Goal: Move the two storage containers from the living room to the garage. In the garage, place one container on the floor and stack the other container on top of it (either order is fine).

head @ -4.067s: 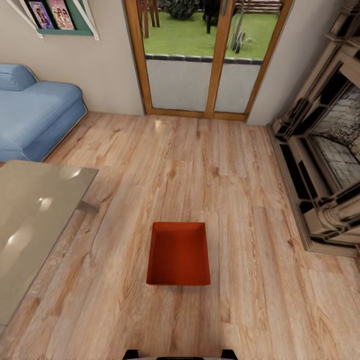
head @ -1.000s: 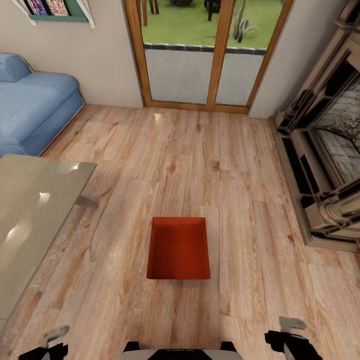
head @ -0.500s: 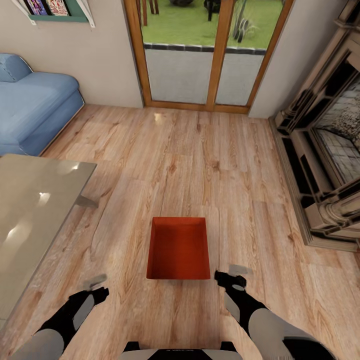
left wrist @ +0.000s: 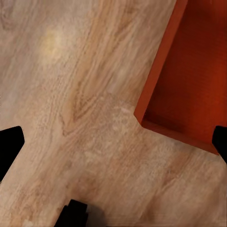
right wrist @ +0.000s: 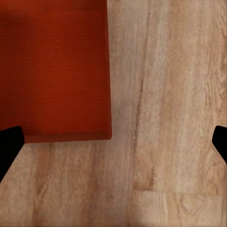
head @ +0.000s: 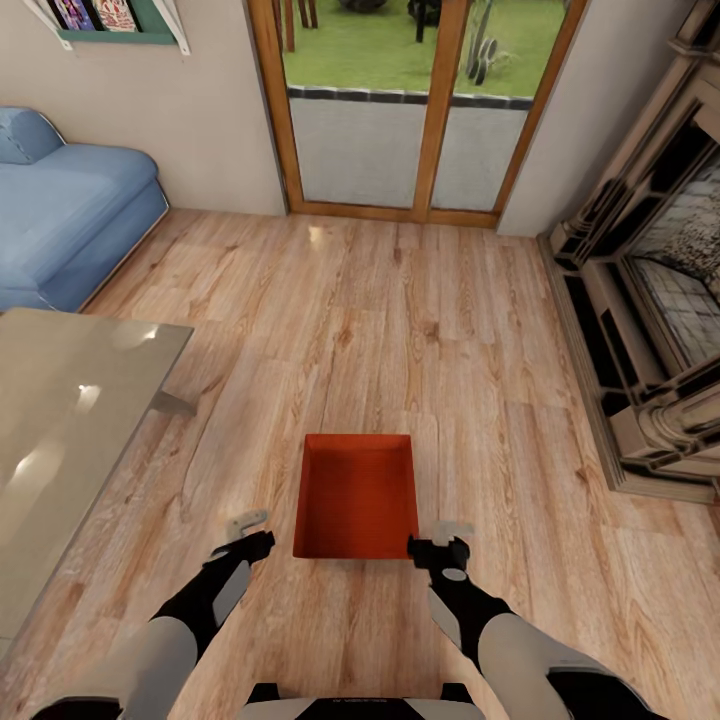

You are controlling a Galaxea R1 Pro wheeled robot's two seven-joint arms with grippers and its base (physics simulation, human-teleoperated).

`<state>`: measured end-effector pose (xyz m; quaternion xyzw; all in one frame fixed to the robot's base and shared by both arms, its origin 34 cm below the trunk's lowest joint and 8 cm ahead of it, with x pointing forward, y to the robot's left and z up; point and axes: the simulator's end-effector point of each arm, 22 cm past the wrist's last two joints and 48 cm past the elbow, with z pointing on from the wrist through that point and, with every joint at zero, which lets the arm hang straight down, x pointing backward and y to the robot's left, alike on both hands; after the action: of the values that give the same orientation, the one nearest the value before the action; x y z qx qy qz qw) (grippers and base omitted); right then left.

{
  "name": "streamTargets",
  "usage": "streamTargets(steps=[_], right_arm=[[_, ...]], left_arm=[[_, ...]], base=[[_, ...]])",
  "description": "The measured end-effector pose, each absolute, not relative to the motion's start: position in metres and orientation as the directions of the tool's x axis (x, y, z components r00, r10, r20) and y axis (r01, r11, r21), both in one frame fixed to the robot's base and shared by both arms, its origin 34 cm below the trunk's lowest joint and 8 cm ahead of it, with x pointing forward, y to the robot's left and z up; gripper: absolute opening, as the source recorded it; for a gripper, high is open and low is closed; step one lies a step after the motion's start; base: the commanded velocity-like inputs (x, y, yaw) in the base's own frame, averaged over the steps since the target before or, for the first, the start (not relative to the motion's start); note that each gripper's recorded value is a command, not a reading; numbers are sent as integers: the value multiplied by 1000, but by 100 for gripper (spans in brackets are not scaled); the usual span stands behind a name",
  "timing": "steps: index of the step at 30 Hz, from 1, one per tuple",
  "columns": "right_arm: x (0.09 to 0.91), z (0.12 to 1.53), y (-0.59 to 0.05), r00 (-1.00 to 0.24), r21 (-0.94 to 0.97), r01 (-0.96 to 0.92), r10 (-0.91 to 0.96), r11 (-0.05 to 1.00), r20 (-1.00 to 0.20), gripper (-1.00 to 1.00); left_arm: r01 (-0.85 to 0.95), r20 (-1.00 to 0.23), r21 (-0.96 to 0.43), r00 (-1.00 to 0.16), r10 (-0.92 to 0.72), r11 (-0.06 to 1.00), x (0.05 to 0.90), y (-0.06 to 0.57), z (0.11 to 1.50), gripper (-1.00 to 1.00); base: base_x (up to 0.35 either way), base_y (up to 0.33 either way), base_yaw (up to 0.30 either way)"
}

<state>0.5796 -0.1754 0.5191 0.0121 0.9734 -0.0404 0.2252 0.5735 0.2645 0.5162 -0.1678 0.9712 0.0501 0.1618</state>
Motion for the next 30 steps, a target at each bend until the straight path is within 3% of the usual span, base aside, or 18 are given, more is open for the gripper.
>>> streamTargets(steps=[12,30], right_arm=[[546,510,-161,-904,-38,-12,-28,999,-426,100],[545,510,-160,-905,-35,-10,-24,999,-424,100]], left_arm=[[-264,-334,86,-916,-221,961,558,264,509,100],[-279,-357,62,-903,-240,958,568,250,513,100]], base=[[0,0,0],[0,0,0]])
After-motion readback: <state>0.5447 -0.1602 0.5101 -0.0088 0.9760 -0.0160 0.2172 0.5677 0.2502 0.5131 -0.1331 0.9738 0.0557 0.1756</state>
